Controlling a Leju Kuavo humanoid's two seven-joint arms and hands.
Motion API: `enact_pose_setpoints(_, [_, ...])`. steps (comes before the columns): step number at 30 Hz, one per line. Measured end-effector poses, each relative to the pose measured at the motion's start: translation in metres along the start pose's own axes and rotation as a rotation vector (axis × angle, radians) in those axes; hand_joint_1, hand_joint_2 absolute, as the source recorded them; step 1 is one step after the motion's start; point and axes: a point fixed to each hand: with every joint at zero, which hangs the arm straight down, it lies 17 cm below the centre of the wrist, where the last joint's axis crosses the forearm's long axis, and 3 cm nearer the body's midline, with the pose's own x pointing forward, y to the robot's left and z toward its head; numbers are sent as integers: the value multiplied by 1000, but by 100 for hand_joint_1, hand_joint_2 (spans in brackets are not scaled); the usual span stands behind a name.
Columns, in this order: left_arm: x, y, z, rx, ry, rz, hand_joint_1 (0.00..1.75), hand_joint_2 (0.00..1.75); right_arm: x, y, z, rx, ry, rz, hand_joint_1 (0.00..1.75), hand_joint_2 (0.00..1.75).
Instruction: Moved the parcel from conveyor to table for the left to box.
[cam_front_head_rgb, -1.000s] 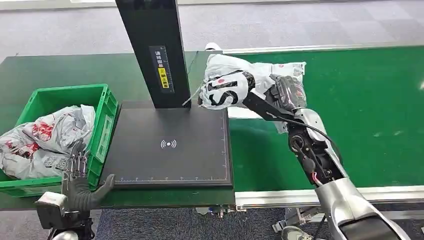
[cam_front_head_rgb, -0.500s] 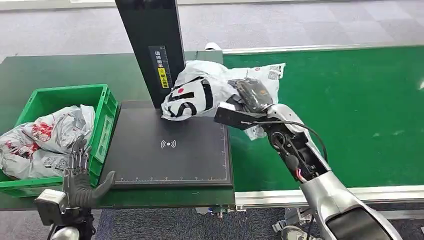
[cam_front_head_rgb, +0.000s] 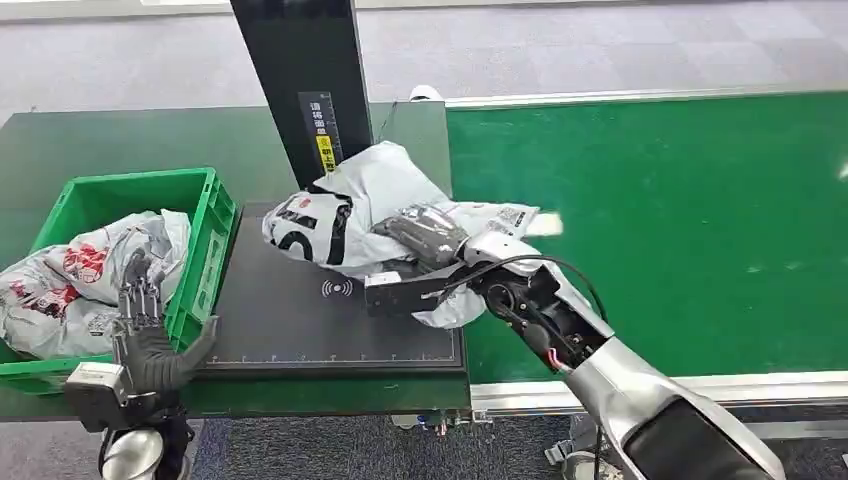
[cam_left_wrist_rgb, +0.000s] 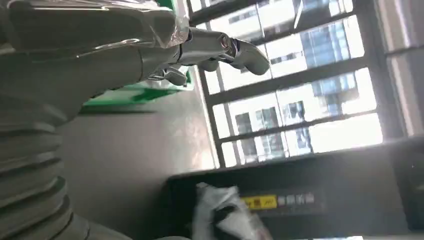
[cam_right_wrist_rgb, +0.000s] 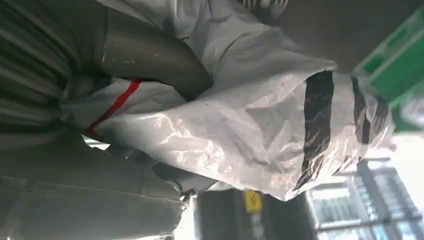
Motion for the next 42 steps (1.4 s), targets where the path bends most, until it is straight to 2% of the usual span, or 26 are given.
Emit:
enact_pose_setpoints(7, [-2, 14, -6, 78, 7, 19, 0, 175, -3, 41, 0, 120, 15, -2, 175, 175])
enact_pose_setpoints(17, [-6, 17, -12, 100, 16, 26, 0, 175, 4, 80, 9, 312, -6, -55, 175, 175])
enact_pose_setpoints(25, [-8, 15, -13, 96, 22, 33, 0, 175, -3, 89, 11, 364, 17, -38, 175, 175])
enact_pose_setpoints(29, [-9, 13, -12, 92, 27, 35, 0, 175, -11, 88, 10, 346, 44, -12, 175, 175])
enact_pose_setpoints(30, [-10, 12, -12, 89, 28, 36, 0, 175, -15, 86, 9, 334, 54, -1, 120, 175])
enact_pose_setpoints(31, [-10, 12, -11, 88, 30, 37, 0, 175, -17, 84, 9, 325, 62, 9, 30, 175])
enact_pose_setpoints(32, [-10, 12, -11, 86, 31, 38, 0, 175, -20, 84, 9, 319, 69, 17, 0, 175])
enact_pose_setpoints(42, [-13, 9, -6, 74, 41, 42, 0, 175, -34, 66, 7, 210, 86, 54, 0, 175])
